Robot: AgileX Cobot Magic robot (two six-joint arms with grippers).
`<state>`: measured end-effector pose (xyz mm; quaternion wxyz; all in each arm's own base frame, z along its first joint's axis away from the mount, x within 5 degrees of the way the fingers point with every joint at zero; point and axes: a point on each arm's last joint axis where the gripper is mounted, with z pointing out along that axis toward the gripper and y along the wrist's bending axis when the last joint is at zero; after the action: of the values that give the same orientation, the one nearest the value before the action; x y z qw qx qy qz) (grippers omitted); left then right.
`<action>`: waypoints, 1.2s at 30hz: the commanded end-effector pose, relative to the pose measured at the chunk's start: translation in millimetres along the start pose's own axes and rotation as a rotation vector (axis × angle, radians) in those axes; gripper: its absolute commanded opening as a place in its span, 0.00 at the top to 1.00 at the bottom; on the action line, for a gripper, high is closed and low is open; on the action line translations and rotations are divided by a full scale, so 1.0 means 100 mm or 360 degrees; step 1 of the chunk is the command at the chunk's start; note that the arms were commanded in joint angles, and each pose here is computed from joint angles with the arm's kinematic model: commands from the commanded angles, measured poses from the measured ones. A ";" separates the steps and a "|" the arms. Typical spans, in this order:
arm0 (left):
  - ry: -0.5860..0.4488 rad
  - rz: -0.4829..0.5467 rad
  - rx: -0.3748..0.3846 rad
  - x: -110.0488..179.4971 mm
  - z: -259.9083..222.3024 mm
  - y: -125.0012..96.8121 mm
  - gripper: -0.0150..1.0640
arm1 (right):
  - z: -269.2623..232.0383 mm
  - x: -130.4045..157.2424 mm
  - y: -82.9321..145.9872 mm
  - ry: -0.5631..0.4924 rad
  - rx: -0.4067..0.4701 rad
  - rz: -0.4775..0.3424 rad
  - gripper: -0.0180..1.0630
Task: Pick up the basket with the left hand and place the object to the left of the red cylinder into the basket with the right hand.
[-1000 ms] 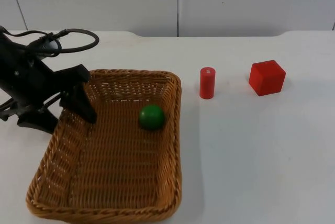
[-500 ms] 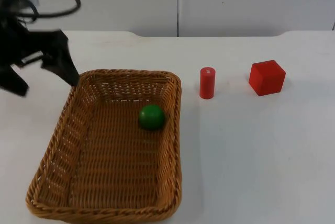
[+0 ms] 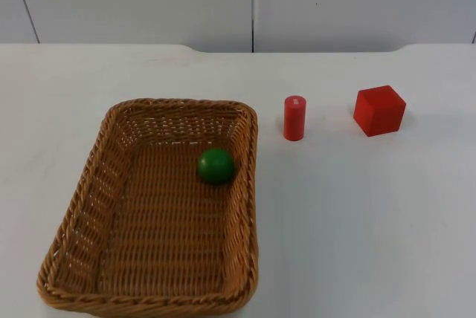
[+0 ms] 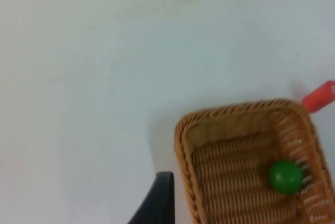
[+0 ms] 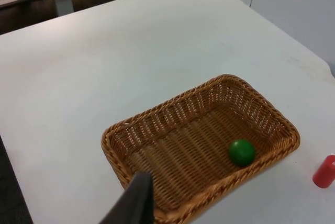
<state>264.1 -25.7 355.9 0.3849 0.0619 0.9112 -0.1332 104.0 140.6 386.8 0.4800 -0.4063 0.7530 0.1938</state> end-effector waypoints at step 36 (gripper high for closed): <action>-0.0761 0.0145 -0.0187 2.26 -1.74 -0.45 0.16 | -0.87 1.04 -0.03 -0.0184 0.0032 0.0157 0.01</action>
<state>-16.8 -20.1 325.2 0.6108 0.0683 0.7842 -0.0853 37.0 38.4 341.8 0.5233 -0.3569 0.7376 0.2340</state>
